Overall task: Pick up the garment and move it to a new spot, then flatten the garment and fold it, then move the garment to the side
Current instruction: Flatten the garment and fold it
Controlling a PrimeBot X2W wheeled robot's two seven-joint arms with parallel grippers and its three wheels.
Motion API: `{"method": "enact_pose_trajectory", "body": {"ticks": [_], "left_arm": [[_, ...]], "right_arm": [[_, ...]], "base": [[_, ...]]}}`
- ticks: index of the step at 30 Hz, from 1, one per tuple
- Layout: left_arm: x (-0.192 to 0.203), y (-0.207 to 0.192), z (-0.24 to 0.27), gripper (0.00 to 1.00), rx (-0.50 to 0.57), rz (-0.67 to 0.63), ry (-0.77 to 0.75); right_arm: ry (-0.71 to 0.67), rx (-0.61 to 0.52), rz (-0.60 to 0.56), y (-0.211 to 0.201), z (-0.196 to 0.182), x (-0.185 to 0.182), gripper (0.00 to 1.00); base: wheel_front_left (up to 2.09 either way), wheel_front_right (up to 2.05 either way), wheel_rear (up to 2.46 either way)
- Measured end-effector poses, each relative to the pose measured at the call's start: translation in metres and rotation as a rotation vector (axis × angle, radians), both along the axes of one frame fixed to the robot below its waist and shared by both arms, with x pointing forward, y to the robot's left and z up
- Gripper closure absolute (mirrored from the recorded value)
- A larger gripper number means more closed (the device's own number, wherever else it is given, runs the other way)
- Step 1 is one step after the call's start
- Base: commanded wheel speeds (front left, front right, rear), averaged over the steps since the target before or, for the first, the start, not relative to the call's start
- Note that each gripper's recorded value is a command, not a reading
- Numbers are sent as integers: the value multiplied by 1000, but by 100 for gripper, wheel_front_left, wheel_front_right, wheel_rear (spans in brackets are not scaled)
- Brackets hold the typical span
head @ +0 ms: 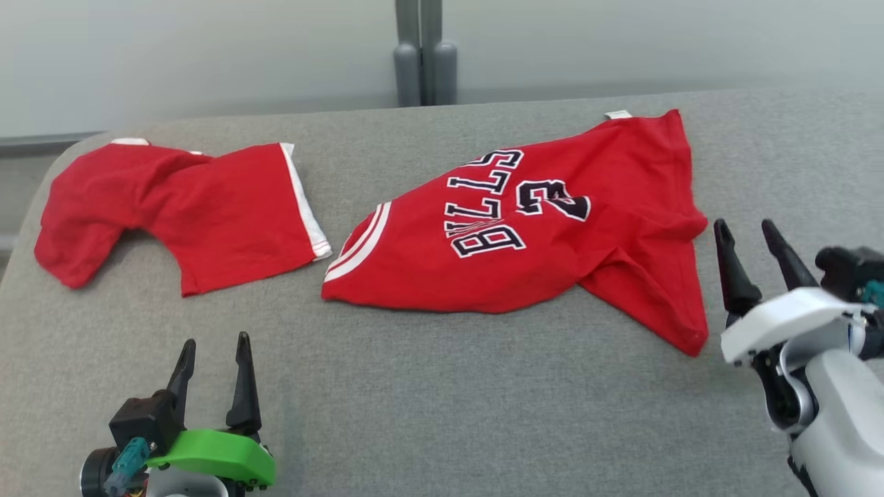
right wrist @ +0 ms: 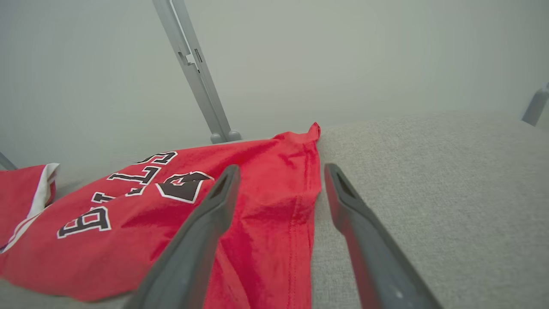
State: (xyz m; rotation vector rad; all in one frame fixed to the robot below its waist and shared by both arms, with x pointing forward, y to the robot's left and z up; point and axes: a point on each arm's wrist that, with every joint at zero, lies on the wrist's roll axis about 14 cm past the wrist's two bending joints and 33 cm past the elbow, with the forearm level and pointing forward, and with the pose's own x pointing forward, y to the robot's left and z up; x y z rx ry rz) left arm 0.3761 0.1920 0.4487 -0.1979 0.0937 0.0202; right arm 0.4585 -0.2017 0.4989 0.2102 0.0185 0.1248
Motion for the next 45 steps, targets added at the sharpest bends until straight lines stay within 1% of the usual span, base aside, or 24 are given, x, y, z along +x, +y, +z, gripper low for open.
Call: {"method": "enact_pose_trajectory", "body": {"ticks": [2, 5, 9, 13, 17, 20, 22, 25, 27, 29, 32, 33, 35, 39, 45], "left_arm": [[1, -6, 4, 0, -5, -15, -13], [3, -17, 11, 0, -10, -45, -34], [6, -26, 16, 0, -9, -76, -49], [8, -28, 16, 0, -5, -89, -48], [10, -32, 14, 0, -3, -109, -36], [13, -38, 13, 0, -24, -125, -24], [15, -44, 6, 0, -60, -143, 21], [18, -59, -5, 0, -83, -191, 90], [23, -68, -10, 0, -110, -223, 138], [26, -78, -19, 0, -115, -262, 197], [25, -86, -43, 0, -126, -313, 334], [26, -90, -48, 0, -140, -325, 367], [29, -102, -53, 0, -226, -348, 418], [41, -124, -50, 0, -380, -384, 444], [56, -119, -64, 0, -459, -350, 481]], "right_arm": [[-12, 10, -32, -9, 0, -17, 0], [-65, 16, -69, -16, 12, -38, 0], [-68, 17, -115, -24, 8, -60, 0], [-72, 29, -124, -17, 6, -65, 0], [-49, 6, -100, -9, -2, -69, 0], [-35, -5, -94, -7, -7, -69, 0], [-24, -13, -90, -7, -10, -68, 0], [-6, -23, -80, -5, -16, -68, 0], [-7, -23, -82, -6, -16, -66, 0], [-11, -23, -86, -7, -15, -64, 0], [-12, -19, -98, -10, -14, -62, 0], [-15, -18, -104, -12, -13, -62, 0], [-19, -14, -119, -15, -12, -61, 0], [-11, -10, -157, -26, -14, -65, 0], [17, -11, -194, -36, -23, -69, 0]], "base": [[0, 0, 0], [0, 0, 0], [0, 0, 0], [0, 0, 0], [0, 0, 0], [0, 0, 0], [0, 0, 0], [0, 0, 0], [0, 0, 0], [0, 0, 0], [0, 0, 0], [0, 0, 0], [0, 0, 0], [0, 0, 0], [0, 0, 0]]}}
